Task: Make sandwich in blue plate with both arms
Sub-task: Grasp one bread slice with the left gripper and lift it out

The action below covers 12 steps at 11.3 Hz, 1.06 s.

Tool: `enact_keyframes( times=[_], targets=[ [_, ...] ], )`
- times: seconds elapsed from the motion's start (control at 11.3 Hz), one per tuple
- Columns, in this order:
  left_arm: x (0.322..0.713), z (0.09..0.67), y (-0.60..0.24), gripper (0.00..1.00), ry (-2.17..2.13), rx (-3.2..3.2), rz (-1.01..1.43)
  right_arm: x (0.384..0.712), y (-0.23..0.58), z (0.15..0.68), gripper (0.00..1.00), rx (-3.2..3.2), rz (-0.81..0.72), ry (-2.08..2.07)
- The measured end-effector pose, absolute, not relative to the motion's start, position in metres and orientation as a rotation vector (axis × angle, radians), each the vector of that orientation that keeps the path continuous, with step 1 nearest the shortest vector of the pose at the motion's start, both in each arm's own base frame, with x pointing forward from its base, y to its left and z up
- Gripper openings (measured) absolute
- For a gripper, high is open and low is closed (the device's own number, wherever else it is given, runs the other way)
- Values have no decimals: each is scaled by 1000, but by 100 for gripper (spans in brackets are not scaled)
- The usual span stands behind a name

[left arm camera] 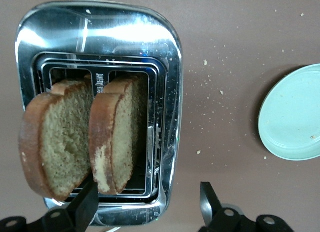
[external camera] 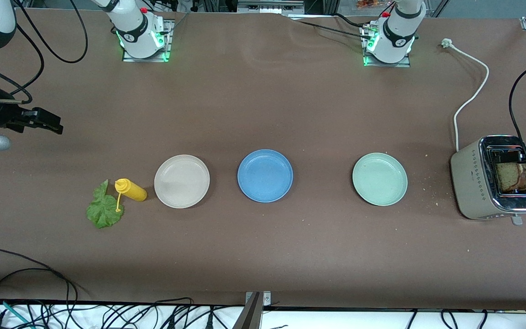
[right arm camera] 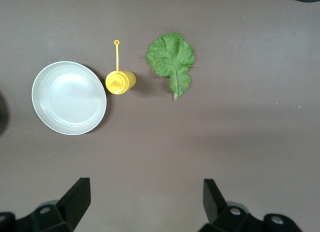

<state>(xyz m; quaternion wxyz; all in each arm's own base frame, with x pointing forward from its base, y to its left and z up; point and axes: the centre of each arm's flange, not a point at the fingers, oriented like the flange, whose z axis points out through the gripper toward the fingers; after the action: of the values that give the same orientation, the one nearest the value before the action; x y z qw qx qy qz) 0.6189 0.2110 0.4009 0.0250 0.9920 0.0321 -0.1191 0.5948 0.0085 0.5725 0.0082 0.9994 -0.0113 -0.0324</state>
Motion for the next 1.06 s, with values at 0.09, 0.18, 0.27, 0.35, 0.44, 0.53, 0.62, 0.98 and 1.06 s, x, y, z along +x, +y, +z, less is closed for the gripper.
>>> enact_keyframes(
  times=[0.09,0.18,0.27,0.35,0.44,0.53,0.62,0.98,1.06],
  targets=[
    [621,396,214,90,90,3093,-369,595,8,572,100,3123,-101,-35],
    [622,391,218,90,75,3127,-379,595,8,572,100,3123,-103,-35],
    [623,387,220,90,66,3143,-392,595,8,572,100,3123,-103,-35],
    [624,384,220,89,62,3146,-391,595,8,572,100,3123,-104,-36],
    [626,380,220,85,59,3147,-386,595,8,572,100,3123,-104,-36],
    [627,374,220,74,50,3145,-389,595,8,572,100,3123,-104,-36],
    [628,369,219,59,39,3142,-393,595,8,572,100,3123,-104,-36],
    [633,374,220,14,-2,3146,-368,595,10,572,100,3123,-105,-29],
    [634,378,221,14,-9,3150,-354,595,11,572,100,3124,-105,-27]
  ],
)
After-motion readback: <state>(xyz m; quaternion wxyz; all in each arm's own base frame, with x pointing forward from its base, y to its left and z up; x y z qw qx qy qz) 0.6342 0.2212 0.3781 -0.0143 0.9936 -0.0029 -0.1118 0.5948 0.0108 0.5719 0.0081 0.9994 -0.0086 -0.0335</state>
